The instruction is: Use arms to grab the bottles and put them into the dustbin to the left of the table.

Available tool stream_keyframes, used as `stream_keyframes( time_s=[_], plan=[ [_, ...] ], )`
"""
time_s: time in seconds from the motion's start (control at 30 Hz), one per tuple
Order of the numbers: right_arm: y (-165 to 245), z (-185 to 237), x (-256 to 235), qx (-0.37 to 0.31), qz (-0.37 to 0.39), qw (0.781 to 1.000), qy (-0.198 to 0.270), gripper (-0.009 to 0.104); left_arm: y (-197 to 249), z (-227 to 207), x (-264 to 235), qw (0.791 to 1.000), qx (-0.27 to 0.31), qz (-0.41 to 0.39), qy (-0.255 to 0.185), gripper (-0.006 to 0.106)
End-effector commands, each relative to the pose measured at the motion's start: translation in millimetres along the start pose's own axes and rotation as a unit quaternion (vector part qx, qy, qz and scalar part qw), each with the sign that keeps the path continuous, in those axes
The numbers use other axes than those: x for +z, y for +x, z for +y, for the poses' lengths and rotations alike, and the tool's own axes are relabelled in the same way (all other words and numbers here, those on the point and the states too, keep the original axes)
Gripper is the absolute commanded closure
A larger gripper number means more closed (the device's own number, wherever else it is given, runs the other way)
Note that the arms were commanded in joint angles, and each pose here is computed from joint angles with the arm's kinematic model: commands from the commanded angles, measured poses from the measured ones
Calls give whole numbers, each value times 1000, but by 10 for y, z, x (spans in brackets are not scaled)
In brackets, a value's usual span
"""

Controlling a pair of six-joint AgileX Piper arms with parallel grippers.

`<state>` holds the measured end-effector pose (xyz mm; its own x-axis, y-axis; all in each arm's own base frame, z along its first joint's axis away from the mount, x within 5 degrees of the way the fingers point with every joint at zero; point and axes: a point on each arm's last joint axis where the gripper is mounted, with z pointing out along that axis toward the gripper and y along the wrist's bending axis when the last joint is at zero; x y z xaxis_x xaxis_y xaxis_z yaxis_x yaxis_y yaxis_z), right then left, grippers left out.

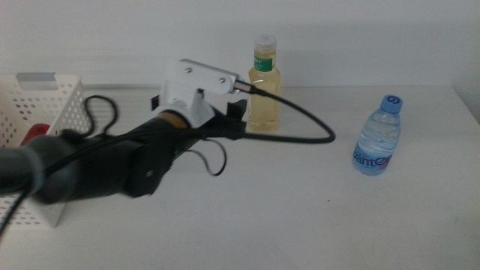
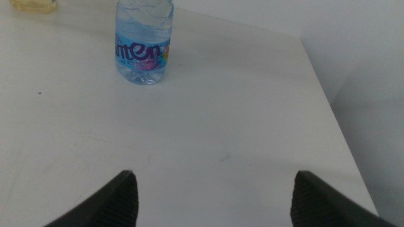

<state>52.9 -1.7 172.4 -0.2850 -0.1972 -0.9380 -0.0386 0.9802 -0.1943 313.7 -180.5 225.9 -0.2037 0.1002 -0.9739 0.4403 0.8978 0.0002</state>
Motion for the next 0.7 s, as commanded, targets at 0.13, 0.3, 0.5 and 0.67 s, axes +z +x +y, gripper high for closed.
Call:
stream_keyframes(
  time_s=[0.13, 0.3, 0.5, 0.67],
  plan=[
    [-85, -22, -27, -11, -48, 999, 14, 32, -318, -56, 430, 995, -7, -95, 2, 10],
    [-85, -22, -27, -12, -48, 999, 14, 32, -279, -87, 730, 994, -37, -99, 7, 10],
    [-85, -22, -27, -11, -48, 999, 14, 32, -249, -112, 1013, 993, -44, -108, 9, 10],
    [-85, -22, -27, -12, -48, 999, 14, 32, -188, -127, 1190, 993, -46, -109, 9, 10]
  ],
)
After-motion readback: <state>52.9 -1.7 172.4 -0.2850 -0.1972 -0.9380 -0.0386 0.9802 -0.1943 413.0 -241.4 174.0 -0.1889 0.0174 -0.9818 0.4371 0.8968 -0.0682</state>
